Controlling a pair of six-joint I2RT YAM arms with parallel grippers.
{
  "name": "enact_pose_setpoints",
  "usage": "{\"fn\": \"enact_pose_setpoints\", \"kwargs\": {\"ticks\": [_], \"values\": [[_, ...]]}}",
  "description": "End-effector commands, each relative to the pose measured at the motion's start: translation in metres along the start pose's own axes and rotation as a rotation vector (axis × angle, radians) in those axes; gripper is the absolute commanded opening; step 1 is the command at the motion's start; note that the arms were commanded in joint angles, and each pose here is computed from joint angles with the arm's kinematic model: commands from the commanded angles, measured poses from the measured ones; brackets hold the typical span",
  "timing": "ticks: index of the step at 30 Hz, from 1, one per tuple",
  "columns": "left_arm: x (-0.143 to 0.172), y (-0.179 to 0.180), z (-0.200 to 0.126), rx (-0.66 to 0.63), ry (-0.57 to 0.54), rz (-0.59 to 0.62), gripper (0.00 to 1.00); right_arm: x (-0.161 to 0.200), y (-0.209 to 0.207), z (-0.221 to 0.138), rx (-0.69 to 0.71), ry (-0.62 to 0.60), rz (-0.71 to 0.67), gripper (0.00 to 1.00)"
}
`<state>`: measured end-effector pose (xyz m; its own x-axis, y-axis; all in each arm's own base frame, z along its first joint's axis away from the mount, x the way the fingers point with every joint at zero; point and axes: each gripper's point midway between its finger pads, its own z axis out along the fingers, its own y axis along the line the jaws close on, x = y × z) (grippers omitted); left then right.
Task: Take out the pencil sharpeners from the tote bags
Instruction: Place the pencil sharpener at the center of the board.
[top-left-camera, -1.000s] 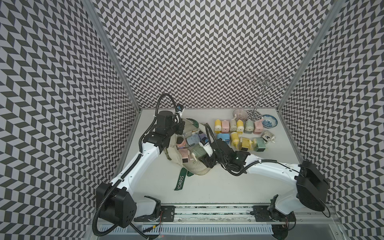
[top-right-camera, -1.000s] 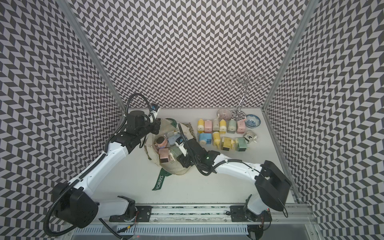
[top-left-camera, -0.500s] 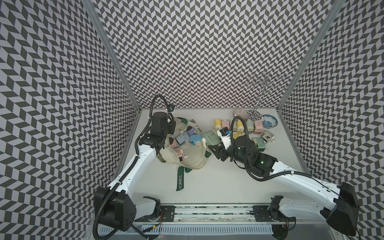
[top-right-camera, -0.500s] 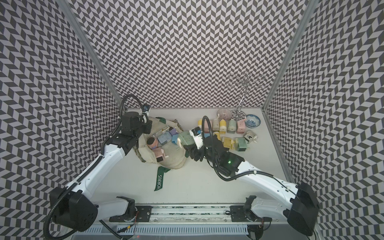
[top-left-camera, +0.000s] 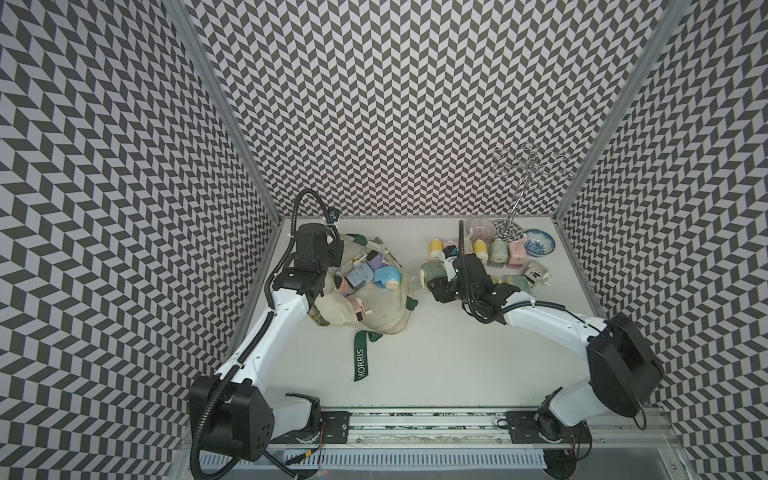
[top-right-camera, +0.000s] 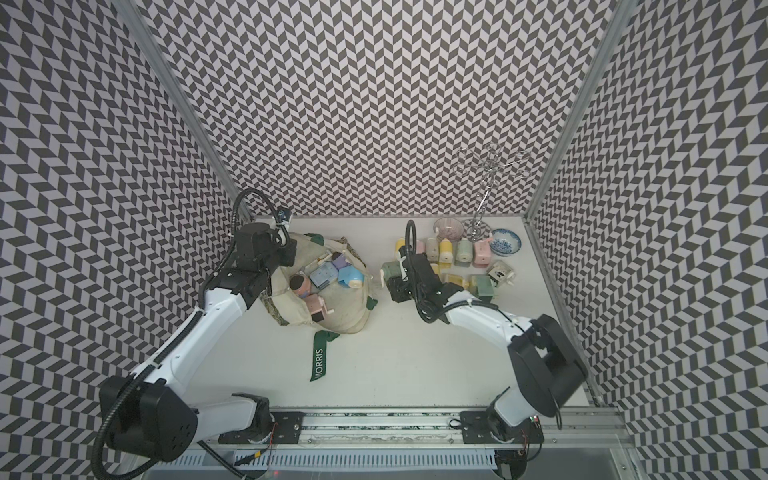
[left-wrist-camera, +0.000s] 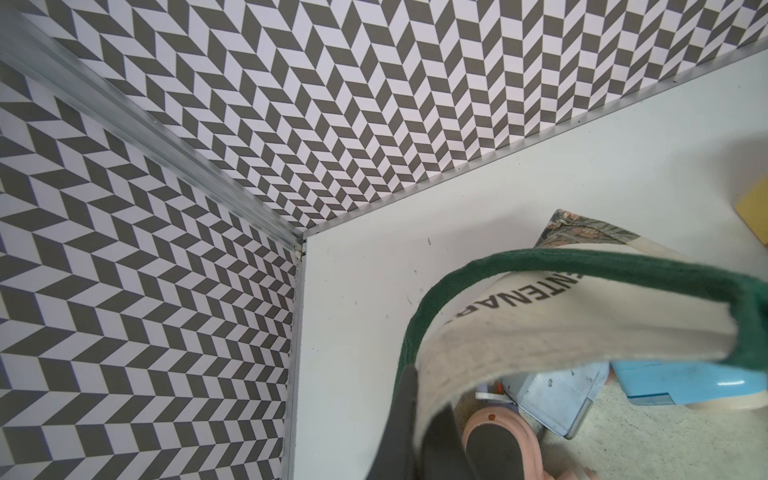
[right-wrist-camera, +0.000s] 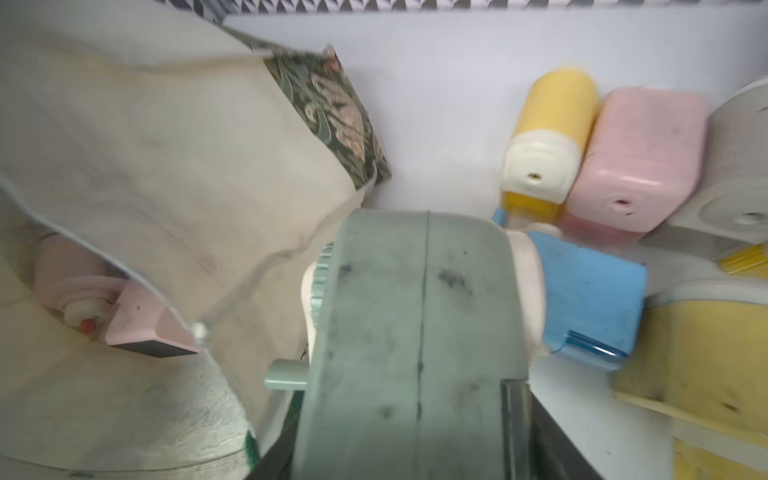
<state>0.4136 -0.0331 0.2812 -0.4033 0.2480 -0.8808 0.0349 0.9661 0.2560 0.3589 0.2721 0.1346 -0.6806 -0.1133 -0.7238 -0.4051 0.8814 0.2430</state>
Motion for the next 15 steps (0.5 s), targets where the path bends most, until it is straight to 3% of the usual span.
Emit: {"fn": "enact_pose_setpoints", "kwargs": {"ticks": [1, 6, 15], "values": [[-0.026, 0.022, -0.014, -0.075, -0.101, -0.042, 0.00, -0.020, 0.020, 0.011, -0.079, -0.042, 0.025, 0.40], [-0.027, 0.022, -0.015, -0.072, -0.108, -0.044, 0.00, -0.009, 0.021, 0.040, -0.057, -0.001, 0.027, 0.39], [-0.032, 0.019, -0.019, -0.048, -0.124, -0.049, 0.00, 0.008, 0.000, 0.074, 0.123, 0.036, 0.009, 0.42]]}}
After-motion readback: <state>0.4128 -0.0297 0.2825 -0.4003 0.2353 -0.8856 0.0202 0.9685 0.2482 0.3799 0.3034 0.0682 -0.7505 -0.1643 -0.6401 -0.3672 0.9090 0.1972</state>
